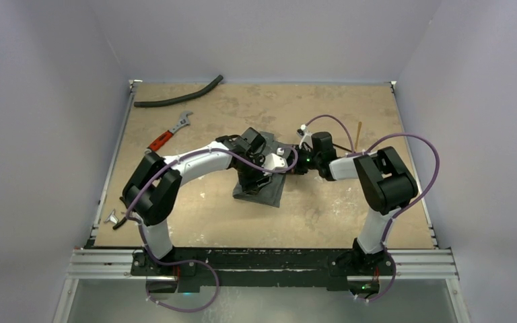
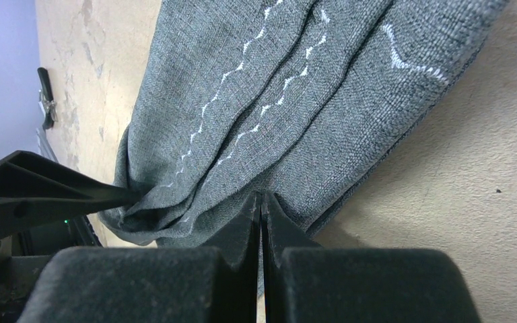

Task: Fold the napkin into a case and place the utensils inside
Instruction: Smooth out the 2/3-rectangle-folded napkin at the center of the board.

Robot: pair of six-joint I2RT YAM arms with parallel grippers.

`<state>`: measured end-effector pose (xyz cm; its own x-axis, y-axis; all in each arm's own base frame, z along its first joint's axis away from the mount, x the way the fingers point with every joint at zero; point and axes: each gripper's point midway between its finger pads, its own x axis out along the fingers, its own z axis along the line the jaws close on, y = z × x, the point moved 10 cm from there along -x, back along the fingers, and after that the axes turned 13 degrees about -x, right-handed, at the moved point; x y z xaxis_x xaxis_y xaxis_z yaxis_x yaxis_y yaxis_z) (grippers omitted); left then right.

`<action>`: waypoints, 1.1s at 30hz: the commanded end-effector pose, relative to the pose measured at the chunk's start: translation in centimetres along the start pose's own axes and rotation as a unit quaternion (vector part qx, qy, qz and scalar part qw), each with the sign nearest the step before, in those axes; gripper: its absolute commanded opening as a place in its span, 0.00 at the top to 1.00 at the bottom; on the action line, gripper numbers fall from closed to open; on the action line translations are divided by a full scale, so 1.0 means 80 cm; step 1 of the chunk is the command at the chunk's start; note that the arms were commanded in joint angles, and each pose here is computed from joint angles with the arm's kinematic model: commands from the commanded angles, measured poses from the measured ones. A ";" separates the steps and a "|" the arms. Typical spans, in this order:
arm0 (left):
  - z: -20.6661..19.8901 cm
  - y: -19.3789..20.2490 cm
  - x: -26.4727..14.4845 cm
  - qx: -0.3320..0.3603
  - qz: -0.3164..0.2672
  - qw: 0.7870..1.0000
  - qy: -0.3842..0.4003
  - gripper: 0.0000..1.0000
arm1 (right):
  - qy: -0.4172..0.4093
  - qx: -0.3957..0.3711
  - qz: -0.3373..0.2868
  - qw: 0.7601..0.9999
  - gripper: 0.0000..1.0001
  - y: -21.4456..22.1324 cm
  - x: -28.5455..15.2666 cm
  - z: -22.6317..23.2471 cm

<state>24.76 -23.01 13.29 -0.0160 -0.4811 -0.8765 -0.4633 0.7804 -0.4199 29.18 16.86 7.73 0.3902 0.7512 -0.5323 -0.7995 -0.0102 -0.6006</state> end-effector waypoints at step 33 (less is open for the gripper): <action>-0.007 -0.012 0.012 0.028 0.018 0.998 0.056 1.00 | 0.022 0.022 -0.003 1.000 1.00 0.039 0.001 -0.017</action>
<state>25.75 -24.75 14.01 -0.0987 -0.5195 -0.8487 -0.4611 0.7797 -0.4236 28.40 16.72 6.77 0.4230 0.7689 -0.4795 -0.7747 0.0324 -0.6315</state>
